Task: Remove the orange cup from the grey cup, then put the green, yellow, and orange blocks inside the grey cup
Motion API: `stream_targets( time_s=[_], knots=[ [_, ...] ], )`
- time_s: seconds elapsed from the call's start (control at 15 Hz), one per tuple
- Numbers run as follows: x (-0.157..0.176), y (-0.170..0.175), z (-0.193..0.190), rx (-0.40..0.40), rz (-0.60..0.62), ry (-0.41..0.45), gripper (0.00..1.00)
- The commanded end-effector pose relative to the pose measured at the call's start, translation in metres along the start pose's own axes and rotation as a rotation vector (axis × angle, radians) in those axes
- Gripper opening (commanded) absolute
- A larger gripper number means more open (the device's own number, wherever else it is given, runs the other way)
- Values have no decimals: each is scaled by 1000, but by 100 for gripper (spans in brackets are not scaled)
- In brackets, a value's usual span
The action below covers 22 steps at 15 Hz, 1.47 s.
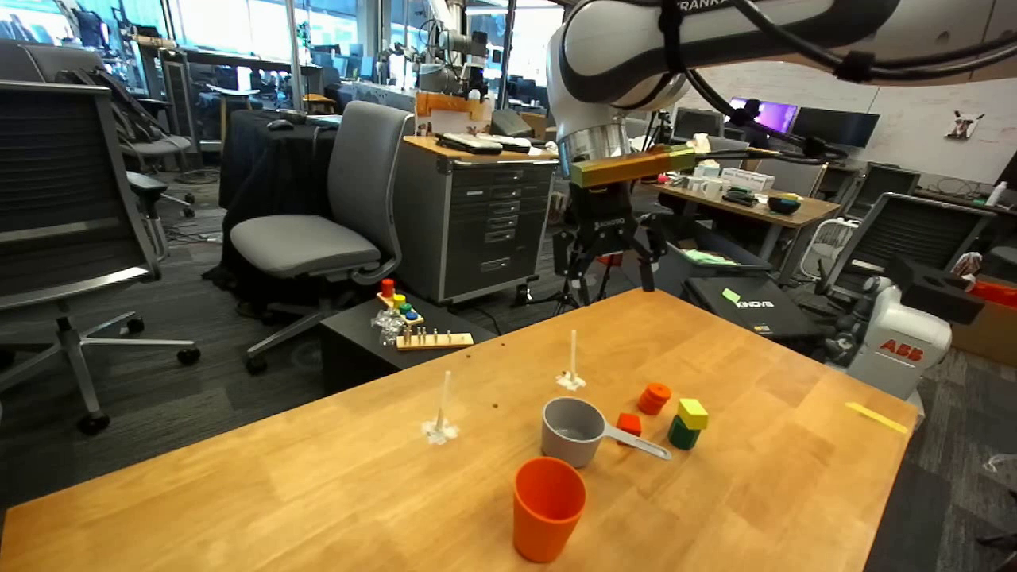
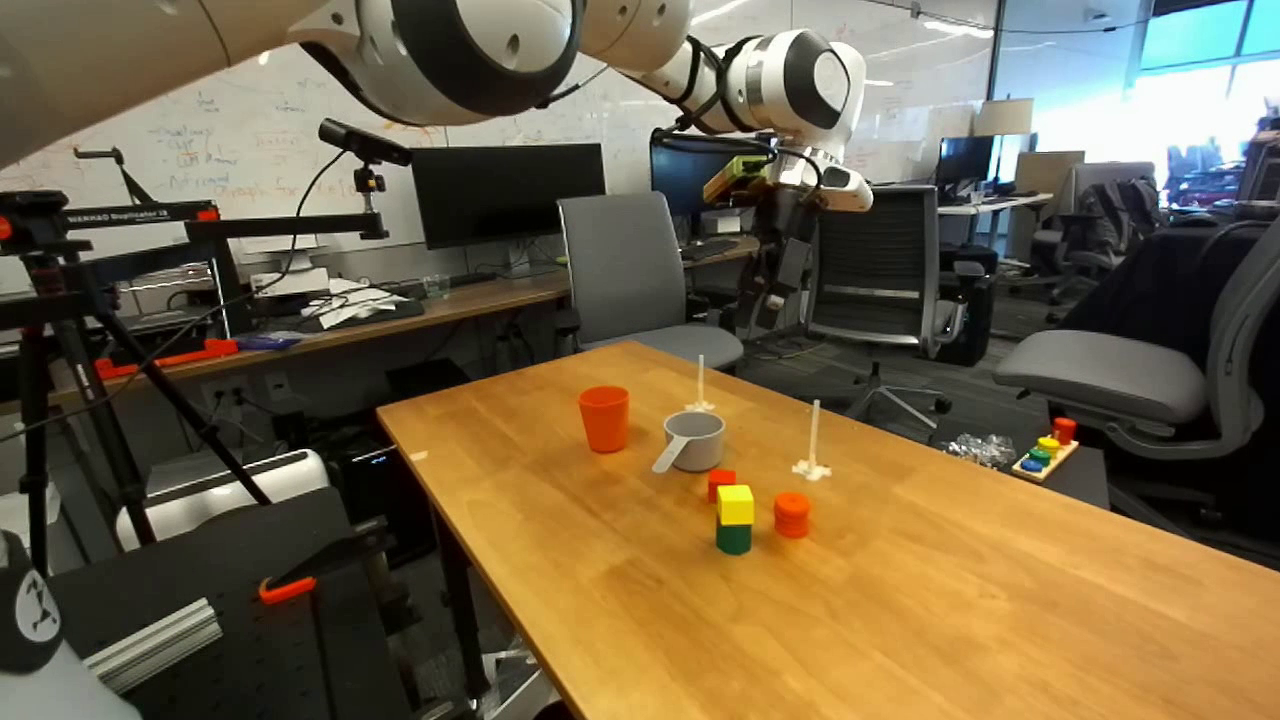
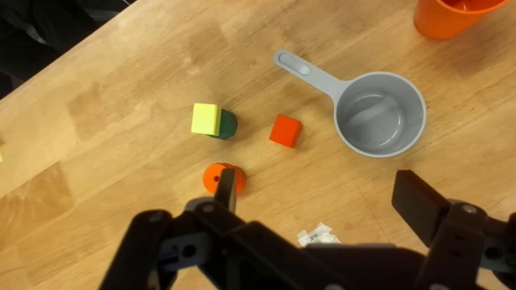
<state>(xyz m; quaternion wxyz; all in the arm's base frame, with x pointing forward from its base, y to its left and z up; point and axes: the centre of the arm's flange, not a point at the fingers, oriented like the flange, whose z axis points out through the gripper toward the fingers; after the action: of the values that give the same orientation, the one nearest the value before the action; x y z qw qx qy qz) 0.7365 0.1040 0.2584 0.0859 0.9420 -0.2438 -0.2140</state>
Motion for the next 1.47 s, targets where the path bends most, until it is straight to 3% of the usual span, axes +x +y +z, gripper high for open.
stream_targets(
  time_s=[0.0, 0.4, 0.87, 1.4],
  knots=[
    [-5, -13, 4, -20, -12, 5, 100],
    [10, 18, 73, -61, 34, -70, 100],
    [41, 69, 129, -53, 115, -163, 100],
    [31, 90, 186, -60, 123, -225, 100]
  ],
)
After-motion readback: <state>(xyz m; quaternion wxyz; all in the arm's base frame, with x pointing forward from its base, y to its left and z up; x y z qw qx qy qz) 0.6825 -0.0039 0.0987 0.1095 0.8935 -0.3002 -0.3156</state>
